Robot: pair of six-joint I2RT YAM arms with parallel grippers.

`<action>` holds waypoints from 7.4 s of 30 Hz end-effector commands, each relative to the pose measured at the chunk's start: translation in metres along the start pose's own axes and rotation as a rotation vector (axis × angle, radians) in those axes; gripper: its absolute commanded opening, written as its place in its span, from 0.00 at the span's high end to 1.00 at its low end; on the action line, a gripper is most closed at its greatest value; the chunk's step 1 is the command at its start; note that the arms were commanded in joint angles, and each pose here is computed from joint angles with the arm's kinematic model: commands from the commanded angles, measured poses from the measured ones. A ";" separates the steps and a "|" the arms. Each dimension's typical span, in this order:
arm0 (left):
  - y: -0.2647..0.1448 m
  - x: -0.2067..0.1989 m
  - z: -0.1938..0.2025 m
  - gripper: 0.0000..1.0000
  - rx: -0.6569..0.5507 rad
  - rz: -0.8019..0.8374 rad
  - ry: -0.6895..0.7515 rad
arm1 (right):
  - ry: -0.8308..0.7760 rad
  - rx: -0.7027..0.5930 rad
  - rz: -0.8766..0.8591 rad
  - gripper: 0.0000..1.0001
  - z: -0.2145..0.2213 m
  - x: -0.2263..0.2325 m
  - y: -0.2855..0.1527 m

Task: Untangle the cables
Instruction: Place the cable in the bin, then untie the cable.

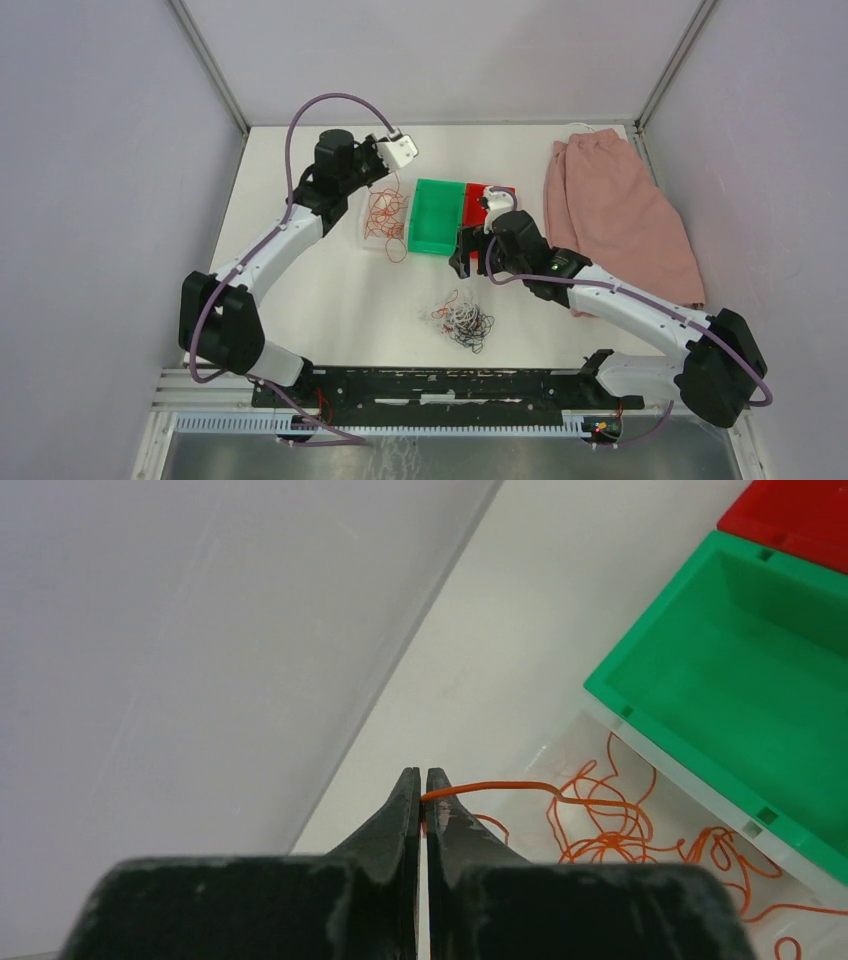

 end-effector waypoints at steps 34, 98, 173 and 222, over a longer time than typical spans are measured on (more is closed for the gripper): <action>0.049 -0.048 0.041 0.94 0.283 0.233 -0.400 | 0.037 -0.063 0.014 0.09 -0.005 -0.009 -0.016; -0.081 -0.057 0.030 0.24 0.339 0.648 -0.383 | 0.117 0.237 -0.207 0.39 0.031 0.029 0.014; -0.134 -0.106 -0.006 0.27 -0.066 0.802 -0.389 | 0.112 0.057 -0.584 0.90 -0.050 0.077 -0.024; -0.145 -0.106 -0.133 0.97 -0.357 0.790 -0.460 | -0.053 -0.337 -0.434 0.11 -0.046 0.041 -0.088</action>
Point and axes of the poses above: each gripper's point midway between its finger pads, its own y axis out along the fingers, its own x axis along the line the jaws close on, z = x × y, the point moved 9 cm from there along -y, back along the fingers, and after that the axes turned 10 degrees about -y, right-handed, at the moved point
